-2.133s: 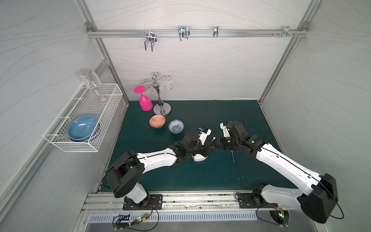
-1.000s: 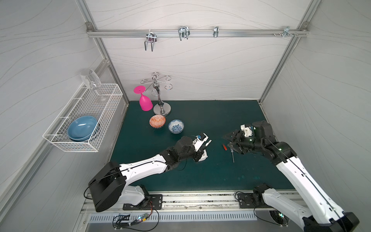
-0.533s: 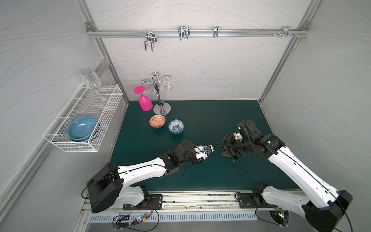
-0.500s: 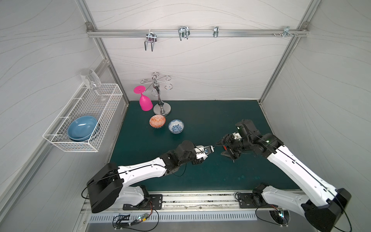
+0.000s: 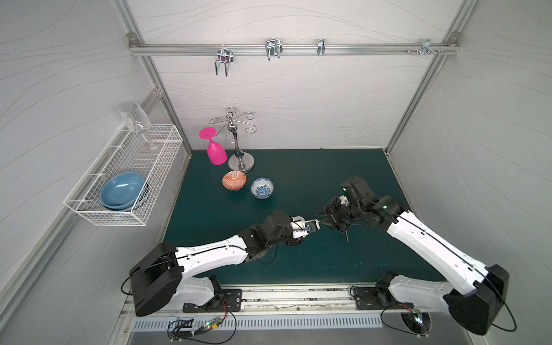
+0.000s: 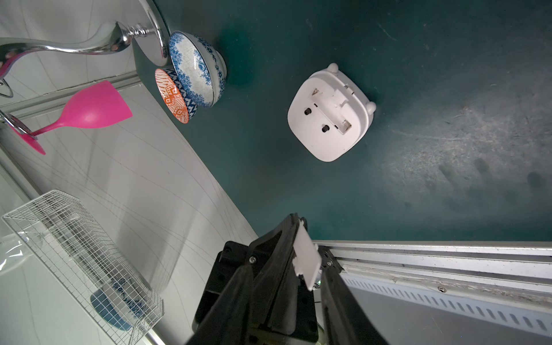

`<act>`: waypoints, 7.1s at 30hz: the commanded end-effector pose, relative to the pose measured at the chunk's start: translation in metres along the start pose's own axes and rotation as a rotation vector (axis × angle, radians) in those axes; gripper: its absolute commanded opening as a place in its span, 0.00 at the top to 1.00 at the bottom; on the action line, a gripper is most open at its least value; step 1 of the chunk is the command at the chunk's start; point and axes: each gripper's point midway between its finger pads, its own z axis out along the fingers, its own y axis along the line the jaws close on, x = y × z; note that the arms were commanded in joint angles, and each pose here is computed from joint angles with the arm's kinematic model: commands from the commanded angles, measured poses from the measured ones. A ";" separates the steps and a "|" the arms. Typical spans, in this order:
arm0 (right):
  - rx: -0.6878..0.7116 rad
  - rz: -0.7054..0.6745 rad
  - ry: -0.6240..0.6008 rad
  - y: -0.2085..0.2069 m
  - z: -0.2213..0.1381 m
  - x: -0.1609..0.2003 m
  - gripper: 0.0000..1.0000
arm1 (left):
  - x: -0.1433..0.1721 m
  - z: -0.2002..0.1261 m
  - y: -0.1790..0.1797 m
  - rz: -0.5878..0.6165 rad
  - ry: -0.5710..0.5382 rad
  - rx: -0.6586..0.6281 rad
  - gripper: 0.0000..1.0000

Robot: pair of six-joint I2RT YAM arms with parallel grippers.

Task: Remove the battery from the alarm
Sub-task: Pick up the cover from the center of the board, then install the cover on the alarm.

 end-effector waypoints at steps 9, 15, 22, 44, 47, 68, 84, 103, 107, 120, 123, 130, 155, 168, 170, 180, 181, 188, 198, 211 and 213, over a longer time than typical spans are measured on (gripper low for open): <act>0.012 0.055 -0.004 -0.010 0.014 -0.002 0.76 | -0.021 -0.004 0.015 -0.005 -0.063 -0.062 1.00; 0.001 0.065 -0.011 -0.010 0.014 -0.003 0.83 | -0.021 -0.005 0.016 -0.007 -0.066 -0.064 1.00; -0.015 0.068 -0.008 -0.008 0.012 -0.001 0.94 | -0.020 -0.006 0.015 -0.011 -0.064 -0.059 0.92; -0.234 -1.249 -0.077 -0.013 -0.052 -0.006 1.00 | -0.046 -0.114 -0.015 -0.266 -0.139 0.178 0.24; -0.244 -1.455 -0.023 -0.018 -0.046 0.019 1.00 | -0.052 -0.122 -0.022 -0.250 -0.124 0.268 0.25; -0.463 -2.021 0.220 0.002 -0.036 0.123 1.00 | -0.075 -0.110 -0.041 -0.340 -0.163 0.614 0.57; -0.543 -2.027 0.186 0.010 -0.043 0.131 1.00 | -0.080 -0.100 -0.031 -0.441 -0.262 0.614 0.80; -0.568 -1.566 -0.053 0.038 -0.087 0.070 0.50 | -0.072 -0.087 -0.018 -0.680 -0.297 0.518 1.00; -0.652 -1.228 -0.061 0.039 -0.091 0.047 0.47 | -0.051 -0.071 0.005 -1.012 -0.306 0.354 1.00; -0.579 -0.777 0.156 0.035 -0.020 0.039 0.56 | -0.025 -0.044 0.021 -1.698 -0.270 0.315 1.00; -0.568 -0.746 0.172 0.035 -0.012 0.038 0.57 | -0.024 -0.044 0.021 -1.704 -0.271 0.315 1.00; -0.494 -0.699 0.206 0.024 0.005 0.036 0.57 | -0.028 -0.046 0.023 -1.697 -0.289 0.322 1.00; -0.451 -0.650 0.274 0.017 0.029 0.041 0.83 | -0.037 -0.048 0.029 -1.692 -0.321 0.337 1.00; -0.456 -0.651 0.282 0.018 0.030 0.044 0.92 | -0.034 -0.046 0.028 -1.706 -0.320 0.334 1.00; -0.462 -0.654 0.282 0.020 0.029 0.045 0.93 | -0.034 -0.045 0.027 -1.707 -0.318 0.335 1.00; -0.463 -0.668 0.260 0.023 0.027 0.043 0.97 | -0.026 -0.041 0.026 -1.730 -0.304 0.312 0.78; -0.456 -0.675 0.254 0.022 0.027 0.042 0.97 | -0.024 -0.041 0.026 -1.731 -0.303 0.305 0.77; -0.280 -0.739 0.171 -0.001 0.025 0.018 0.99 | -0.001 -0.049 0.031 -1.741 -0.285 0.229 0.60; 0.049 -0.851 0.153 -0.047 0.043 -0.016 1.00 | 0.089 -0.059 0.017 -1.827 -0.054 0.035 0.57; 0.167 -0.869 0.194 -0.044 0.096 -0.036 0.99 | 0.115 -0.022 0.001 -1.836 0.070 0.084 0.60; 0.175 -0.866 0.208 -0.043 0.106 -0.039 0.99 | 0.116 -0.014 0.002 -1.840 0.074 0.097 0.60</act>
